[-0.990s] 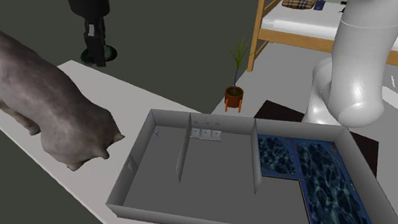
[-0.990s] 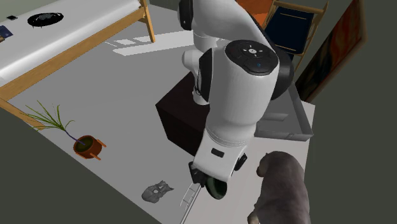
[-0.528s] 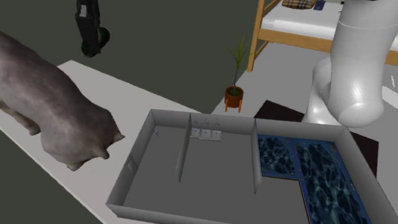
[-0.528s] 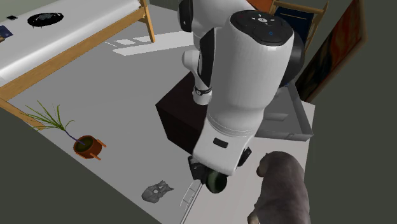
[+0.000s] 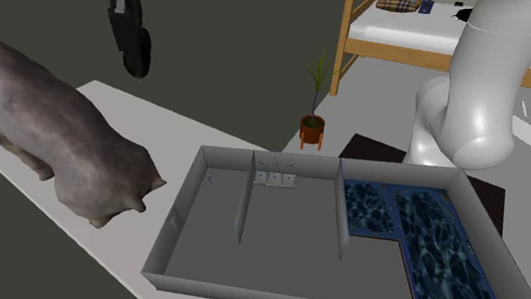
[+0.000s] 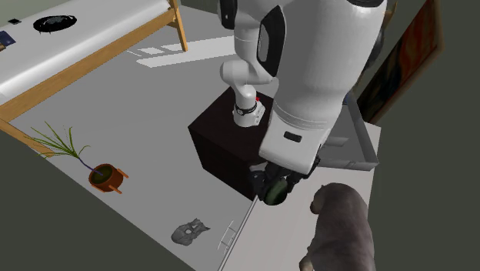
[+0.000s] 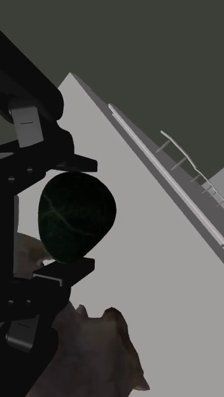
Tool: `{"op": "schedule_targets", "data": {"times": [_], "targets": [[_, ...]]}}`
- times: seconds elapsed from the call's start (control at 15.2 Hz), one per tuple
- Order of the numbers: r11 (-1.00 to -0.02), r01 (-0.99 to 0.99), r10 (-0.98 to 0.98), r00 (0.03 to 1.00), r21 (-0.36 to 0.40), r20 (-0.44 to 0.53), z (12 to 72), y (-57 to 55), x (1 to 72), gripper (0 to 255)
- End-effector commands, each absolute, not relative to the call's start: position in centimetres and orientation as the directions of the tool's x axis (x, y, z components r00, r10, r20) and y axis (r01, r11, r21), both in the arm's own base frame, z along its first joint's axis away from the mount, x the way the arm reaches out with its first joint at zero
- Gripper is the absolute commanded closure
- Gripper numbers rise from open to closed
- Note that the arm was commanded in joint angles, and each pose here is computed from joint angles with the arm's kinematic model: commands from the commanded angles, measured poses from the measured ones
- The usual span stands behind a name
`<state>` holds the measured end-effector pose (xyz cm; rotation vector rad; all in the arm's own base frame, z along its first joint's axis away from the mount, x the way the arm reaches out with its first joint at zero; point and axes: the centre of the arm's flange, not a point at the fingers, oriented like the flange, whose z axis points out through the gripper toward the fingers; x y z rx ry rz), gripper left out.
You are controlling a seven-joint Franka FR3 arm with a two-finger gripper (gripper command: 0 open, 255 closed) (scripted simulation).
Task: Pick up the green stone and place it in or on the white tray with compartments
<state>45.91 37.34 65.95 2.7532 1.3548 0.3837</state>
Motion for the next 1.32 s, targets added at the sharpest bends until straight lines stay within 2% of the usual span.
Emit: {"op": "schedule_targets", "data": {"times": [0.0, 1.25], "targets": [[-0.616, 0.773, 0.786, 0.586, 0.153, 0.199, 66.1, 37.5, 43.0, 255], [-0.616, 0.773, 0.786, 0.586, 0.153, 0.199, 66.2, 39.7, 18.0, 255]]}}
